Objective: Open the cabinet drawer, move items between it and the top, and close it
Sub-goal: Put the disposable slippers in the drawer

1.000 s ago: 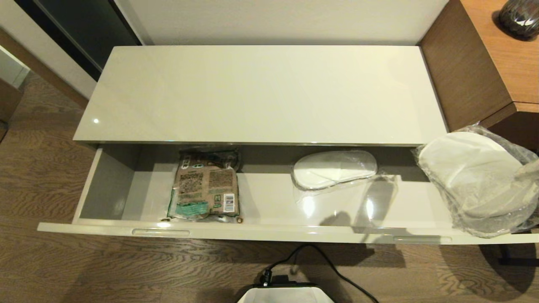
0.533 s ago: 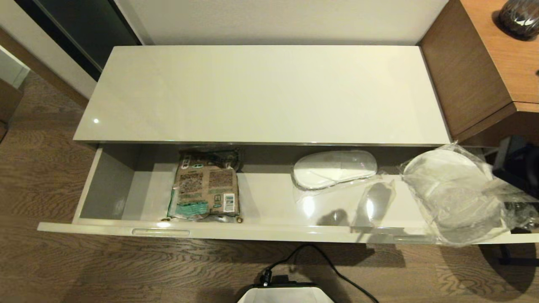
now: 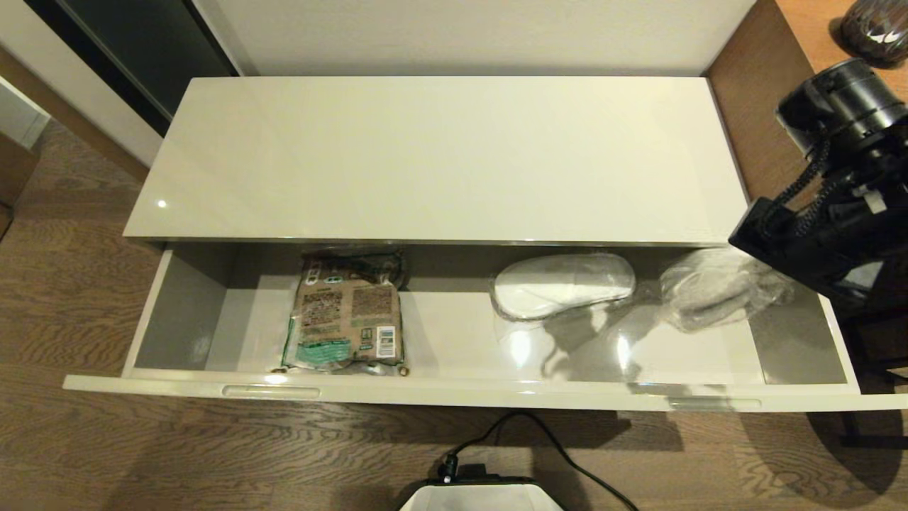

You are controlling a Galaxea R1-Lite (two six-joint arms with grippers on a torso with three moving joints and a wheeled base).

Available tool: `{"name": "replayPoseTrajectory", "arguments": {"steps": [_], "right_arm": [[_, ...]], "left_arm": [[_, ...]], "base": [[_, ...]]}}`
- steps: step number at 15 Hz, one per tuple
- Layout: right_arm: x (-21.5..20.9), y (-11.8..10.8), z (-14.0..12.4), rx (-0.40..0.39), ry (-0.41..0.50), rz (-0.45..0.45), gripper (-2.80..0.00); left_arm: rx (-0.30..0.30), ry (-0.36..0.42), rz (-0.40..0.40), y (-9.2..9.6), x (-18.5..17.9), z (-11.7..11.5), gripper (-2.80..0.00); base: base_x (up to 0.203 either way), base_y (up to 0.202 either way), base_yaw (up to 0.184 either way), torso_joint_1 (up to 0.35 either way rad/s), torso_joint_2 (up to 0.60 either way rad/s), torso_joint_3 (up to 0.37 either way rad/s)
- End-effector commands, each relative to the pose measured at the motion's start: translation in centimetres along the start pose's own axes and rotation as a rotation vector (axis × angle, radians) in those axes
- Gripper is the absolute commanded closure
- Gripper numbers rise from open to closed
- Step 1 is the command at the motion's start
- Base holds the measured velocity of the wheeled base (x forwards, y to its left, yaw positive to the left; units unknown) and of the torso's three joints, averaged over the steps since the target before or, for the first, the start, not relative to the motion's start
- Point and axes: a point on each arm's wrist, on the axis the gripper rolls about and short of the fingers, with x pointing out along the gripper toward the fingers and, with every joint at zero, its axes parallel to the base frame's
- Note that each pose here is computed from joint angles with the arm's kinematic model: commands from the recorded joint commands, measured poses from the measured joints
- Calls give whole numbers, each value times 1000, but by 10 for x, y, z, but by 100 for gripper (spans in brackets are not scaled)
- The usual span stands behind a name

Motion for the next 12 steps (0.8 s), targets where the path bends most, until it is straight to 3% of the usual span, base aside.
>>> {"name": "replayPoseTrajectory", "arguments": {"steps": [1, 7, 8, 9, 12], "right_arm": [[34, 14, 13, 22, 1, -51, 0], [57, 30, 18, 36, 23, -41, 0], [59, 31, 18, 34, 21, -50, -38], [59, 30, 18, 36, 23, -47, -280], [56, 29, 18, 37, 28, -42, -280]], "left_arm": [[0, 0, 0, 0, 0, 0, 0], [0, 0, 0, 0, 0, 0, 0], [1, 0, 0, 0, 0, 0, 0], [1, 0, 0, 0, 0, 0, 0], [0, 0, 0, 0, 0, 0, 0]], "base": [[0, 0, 0, 0, 0, 0], [0, 0, 0, 0, 0, 0], [0, 0, 0, 0, 0, 0], [0, 0, 0, 0, 0, 0], [0, 0, 0, 0, 0, 0]]}}
